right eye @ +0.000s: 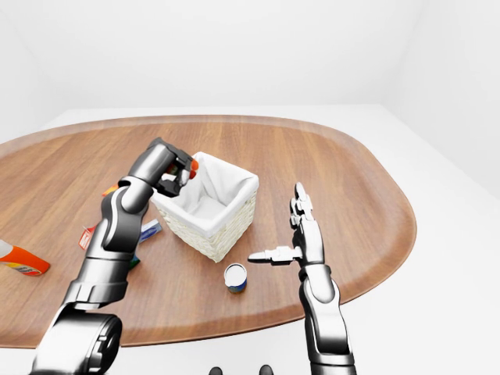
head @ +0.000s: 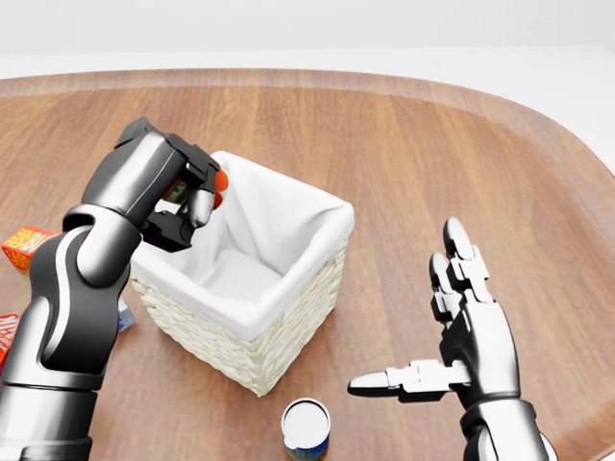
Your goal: Pick up the tomato sauce, and put it in the basket.
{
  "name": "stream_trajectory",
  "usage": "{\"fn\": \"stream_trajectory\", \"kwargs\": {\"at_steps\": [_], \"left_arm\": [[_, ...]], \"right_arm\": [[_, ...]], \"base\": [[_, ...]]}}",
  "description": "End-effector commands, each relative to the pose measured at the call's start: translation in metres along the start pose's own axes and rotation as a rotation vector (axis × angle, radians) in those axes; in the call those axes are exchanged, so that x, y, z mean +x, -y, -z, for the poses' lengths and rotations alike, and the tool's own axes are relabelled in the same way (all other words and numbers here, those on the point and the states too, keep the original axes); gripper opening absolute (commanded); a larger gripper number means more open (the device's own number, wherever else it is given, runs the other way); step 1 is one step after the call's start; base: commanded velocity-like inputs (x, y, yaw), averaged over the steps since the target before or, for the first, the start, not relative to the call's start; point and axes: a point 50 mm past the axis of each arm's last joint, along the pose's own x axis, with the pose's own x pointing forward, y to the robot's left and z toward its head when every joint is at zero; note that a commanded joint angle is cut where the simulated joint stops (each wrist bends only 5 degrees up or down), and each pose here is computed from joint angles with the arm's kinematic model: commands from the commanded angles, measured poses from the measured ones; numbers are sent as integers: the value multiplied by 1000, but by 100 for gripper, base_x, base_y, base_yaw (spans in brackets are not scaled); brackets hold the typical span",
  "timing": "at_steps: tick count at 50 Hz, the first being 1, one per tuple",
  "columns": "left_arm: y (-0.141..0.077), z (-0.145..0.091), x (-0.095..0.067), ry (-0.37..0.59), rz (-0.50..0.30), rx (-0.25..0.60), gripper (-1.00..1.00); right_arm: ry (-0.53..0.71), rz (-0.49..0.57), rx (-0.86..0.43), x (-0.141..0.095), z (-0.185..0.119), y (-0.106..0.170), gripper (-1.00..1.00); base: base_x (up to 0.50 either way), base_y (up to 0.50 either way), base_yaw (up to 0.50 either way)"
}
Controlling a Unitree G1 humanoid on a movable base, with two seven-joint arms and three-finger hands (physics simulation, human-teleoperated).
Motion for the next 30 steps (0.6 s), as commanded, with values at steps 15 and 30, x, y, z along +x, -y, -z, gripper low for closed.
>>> {"fn": "stream_trajectory", "kwargs": {"at_steps": [15,30], "left_arm": [[10,3,29,-74,62,43,-100],[31,1,37,-75,120,55,-100]], "right_arm": [[-2,4,3,1,0,1,100],[0,4,4,1,0,1,100]], "base": [[0,0,0],[0,0,0]]}}
